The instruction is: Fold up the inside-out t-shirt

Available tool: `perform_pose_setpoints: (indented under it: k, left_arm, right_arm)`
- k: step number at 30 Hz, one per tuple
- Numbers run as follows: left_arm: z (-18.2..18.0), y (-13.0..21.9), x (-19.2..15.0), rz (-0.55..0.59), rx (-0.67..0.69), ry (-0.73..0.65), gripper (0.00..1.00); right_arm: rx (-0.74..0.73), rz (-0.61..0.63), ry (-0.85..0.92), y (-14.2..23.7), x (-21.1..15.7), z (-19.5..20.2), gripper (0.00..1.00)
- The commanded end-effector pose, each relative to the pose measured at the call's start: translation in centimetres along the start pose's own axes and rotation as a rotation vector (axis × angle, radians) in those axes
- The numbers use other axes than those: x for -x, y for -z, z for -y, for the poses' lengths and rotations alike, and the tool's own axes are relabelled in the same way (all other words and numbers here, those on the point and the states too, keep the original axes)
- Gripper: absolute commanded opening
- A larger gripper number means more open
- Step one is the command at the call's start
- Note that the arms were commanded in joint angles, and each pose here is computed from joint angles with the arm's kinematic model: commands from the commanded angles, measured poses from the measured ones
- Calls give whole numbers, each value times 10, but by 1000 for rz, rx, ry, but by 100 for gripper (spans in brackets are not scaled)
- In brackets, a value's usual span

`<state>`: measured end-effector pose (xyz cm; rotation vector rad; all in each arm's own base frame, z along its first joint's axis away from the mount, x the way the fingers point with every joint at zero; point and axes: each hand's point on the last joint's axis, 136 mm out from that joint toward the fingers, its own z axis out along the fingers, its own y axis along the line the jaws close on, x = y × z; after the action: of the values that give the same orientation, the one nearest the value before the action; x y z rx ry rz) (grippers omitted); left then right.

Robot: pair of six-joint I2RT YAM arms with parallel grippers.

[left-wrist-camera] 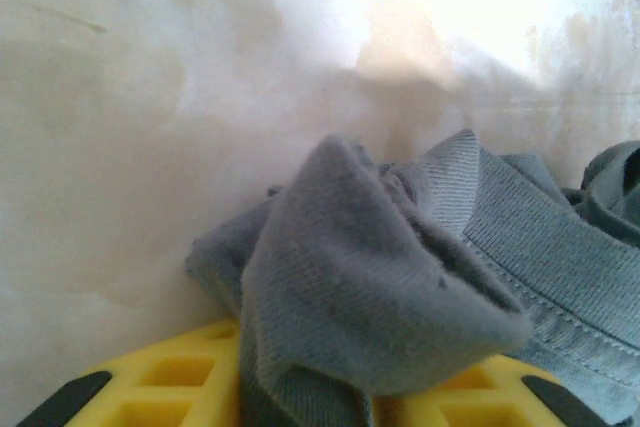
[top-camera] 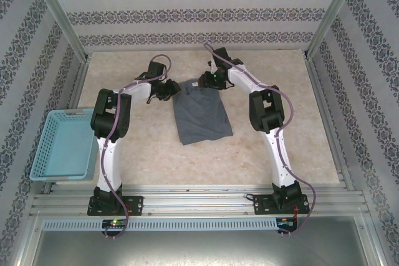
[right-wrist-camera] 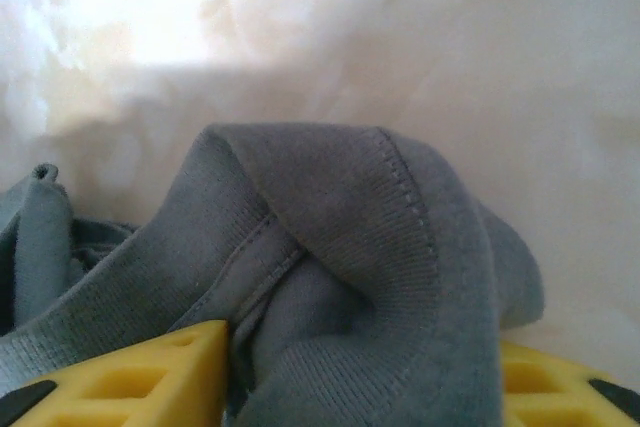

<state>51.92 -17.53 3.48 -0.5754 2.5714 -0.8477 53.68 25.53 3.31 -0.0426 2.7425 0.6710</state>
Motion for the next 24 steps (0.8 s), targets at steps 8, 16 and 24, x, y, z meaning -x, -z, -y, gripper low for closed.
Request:
perform_pose_setpoints:
  k: [8,16,24]
  left_arm:
    - [21,35,-7,65,-136,-33,7]
    - [49,92,-11,166,-266,-72,0]
    - [108,150,57,281,-361,-128,0]
  right_arm:
    - [83,105,-21,49,-12,-16,4]
    - [214,229,-25,111,-4,-38,0]
    - [249,388,34,176,67,-64,0]
